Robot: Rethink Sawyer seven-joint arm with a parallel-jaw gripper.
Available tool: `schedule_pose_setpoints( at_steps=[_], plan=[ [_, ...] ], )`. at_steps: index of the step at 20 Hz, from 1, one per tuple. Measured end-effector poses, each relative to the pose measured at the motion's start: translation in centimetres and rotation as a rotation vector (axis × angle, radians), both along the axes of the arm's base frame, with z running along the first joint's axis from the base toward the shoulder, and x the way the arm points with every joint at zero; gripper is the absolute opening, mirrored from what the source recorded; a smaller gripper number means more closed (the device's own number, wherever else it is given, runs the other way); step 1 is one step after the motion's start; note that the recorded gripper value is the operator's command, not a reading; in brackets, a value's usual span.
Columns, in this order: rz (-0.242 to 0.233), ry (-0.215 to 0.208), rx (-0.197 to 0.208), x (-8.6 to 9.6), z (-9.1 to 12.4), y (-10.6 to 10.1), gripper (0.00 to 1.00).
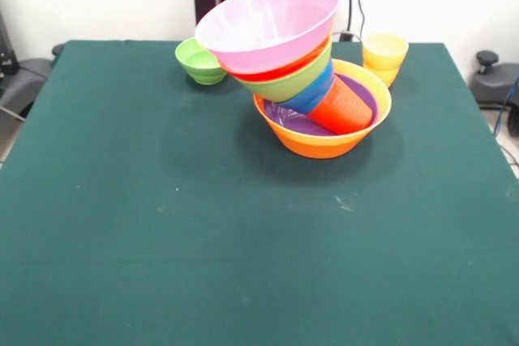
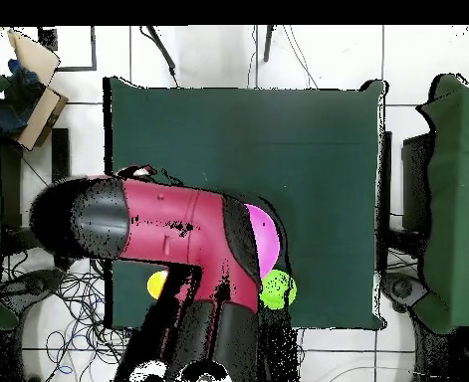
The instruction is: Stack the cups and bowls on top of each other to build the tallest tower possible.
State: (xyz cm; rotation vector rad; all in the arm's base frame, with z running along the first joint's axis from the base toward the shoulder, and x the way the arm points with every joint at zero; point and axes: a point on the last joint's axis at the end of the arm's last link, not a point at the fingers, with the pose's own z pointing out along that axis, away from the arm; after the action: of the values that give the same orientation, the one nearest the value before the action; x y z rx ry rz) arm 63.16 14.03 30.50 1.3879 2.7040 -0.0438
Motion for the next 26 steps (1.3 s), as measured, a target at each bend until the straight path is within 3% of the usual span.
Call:
schedule_pose_setpoints(
  at_steps=[4,15,26],
  plan=[
    [-0.002,-0.003,-0.018,-0.8,-0.5,-1.1,0.0],
    [0.027,-0.04,-0.121,-3.3,-4.5,-6.1,0.0],
    [0.074,-0.045,-0.154,-4.3,-7.1,-8.0,0.0]
  ],
)
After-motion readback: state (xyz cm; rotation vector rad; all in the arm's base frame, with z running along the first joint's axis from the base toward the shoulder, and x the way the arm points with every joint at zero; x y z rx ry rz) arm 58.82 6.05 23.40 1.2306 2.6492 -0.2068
